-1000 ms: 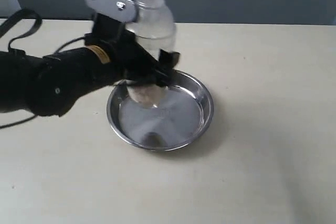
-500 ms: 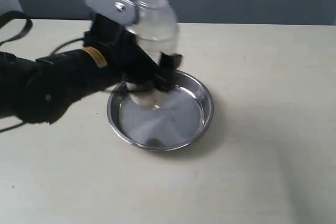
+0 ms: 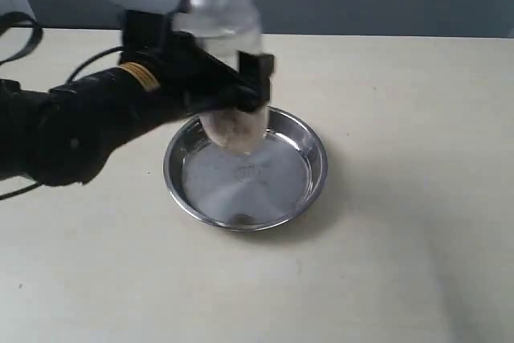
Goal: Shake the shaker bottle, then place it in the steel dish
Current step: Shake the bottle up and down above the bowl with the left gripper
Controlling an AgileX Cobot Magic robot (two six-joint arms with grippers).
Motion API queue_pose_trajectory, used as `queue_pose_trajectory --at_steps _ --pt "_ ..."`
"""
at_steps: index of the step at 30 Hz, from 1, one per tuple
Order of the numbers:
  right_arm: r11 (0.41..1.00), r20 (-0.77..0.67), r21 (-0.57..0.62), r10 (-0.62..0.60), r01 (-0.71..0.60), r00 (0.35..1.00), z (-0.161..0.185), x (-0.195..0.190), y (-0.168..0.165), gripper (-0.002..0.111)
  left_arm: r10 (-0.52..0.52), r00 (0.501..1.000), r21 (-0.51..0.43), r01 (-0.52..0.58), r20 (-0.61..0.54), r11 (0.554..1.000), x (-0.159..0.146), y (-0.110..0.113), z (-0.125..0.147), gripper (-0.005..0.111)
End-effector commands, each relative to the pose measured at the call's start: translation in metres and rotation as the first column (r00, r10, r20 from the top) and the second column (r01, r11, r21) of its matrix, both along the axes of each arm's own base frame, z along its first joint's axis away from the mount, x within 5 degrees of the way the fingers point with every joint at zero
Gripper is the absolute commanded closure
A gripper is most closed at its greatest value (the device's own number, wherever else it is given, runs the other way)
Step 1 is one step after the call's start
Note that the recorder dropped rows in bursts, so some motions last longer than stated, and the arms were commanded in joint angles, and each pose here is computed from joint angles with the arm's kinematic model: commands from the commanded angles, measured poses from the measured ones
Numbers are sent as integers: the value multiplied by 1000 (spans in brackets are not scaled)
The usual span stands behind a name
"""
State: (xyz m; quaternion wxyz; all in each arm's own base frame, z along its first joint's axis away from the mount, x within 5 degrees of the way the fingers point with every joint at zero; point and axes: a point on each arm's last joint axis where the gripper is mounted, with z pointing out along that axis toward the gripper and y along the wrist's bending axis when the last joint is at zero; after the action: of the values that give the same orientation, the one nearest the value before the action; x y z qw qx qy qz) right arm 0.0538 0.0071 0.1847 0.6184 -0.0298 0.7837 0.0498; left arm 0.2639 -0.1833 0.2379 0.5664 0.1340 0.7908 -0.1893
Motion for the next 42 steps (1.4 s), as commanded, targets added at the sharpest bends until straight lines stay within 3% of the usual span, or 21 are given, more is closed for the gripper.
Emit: queue_pose_trajectory --at_steps 1,2,3,5,6,7,8,9,10,11,12,15,17,21,23,27,31,33,37,40,42 --pt "1000 17 0 3 -3 1000 1 0 0 109 278 957 -187 -289 -80 939 9 20 0 107" --pt "1000 17 0 3 -3 1000 1 0 0 109 295 945 -202 -319 -143 926 8 20 -4 107" --pt "1000 17 0 3 -3 1000 1 0 0 109 110 990 -72 -117 -90 990 -1 3 -3 107" --pt "1000 17 0 3 -3 1000 1 0 0 109 -236 970 217 218 60 952 -19 -24 0 107" --pt "1000 17 0 3 -3 1000 1 0 0 109 -185 979 172 169 87 971 -16 -19 2 107" --pt "1000 15 -1 3 -3 1000 1 0 0 109 30 997 5 -30 69 1000 -2 -2 3 107" --pt "1000 15 -1 3 -3 1000 1 0 0 109 268 962 -184 -272 -45 945 7 17 0 107" --pt "1000 15 -1 3 -3 1000 1 0 0 109 302 949 -218 -315 -90 924 8 18 0 107" --pt "1000 15 -1 3 -3 1000 1 0 0 109 133 991 -90 -134 -14 987 2 5 4 107" --pt "1000 15 -1 3 -3 1000 1 0 0 109 -71 995 53 67 68 996 -8 -12 11 107" --pt "1000 15 -1 3 -3 1000 1 0 0 109 -148 981 74 139 128 988 -14 -19 21 107" --pt "1000 15 -1 3 -3 1000 1 0 0 109 -46 933 -136 100 357 986 -19 -15 80 107" --pt "1000 15 -1 3 -3 1000 1 0 0 109 27 918 -160 40 395 986 -20 -5 96 107" --pt "1000 15 -1 3 -3 1000 1 0 0 109 59 997 -27 -58 40 998 -10 -2 21 107" --pt "1000 15 -1 3 -3 1000 1 0 0 109 5 995 21 -7 103 1000 -15 -9 20 107" --pt "1000 15 -1 3 -3 1000 1 0 0 109 -70 919 -38 92 389 995 -38 -15 88 107" --pt "1000 15 -1 3 -3 1000 1 0 0 109 27 994 -19 -25 107 1000 -25 -12 21 107" --pt "1000 15 -1 3 -3 1000 1 0 0 109 20 987 -9 -19 159 1000 -23 -16 22 107" --pt "1000 15 -1 3 -3 1000 1 0 0 109 -76 916 -31 96 395 995 -40 -21 83 107" --pt "1000 15 -1 3 -3 1000 1 0 0 109 4 989 13 -6 145 1000 -25 -15 21 107" --pt "1000 15 -1 3 -3 1000 1 0 0 109 40 990 4 -40 133 999 -21 -15 12 107"
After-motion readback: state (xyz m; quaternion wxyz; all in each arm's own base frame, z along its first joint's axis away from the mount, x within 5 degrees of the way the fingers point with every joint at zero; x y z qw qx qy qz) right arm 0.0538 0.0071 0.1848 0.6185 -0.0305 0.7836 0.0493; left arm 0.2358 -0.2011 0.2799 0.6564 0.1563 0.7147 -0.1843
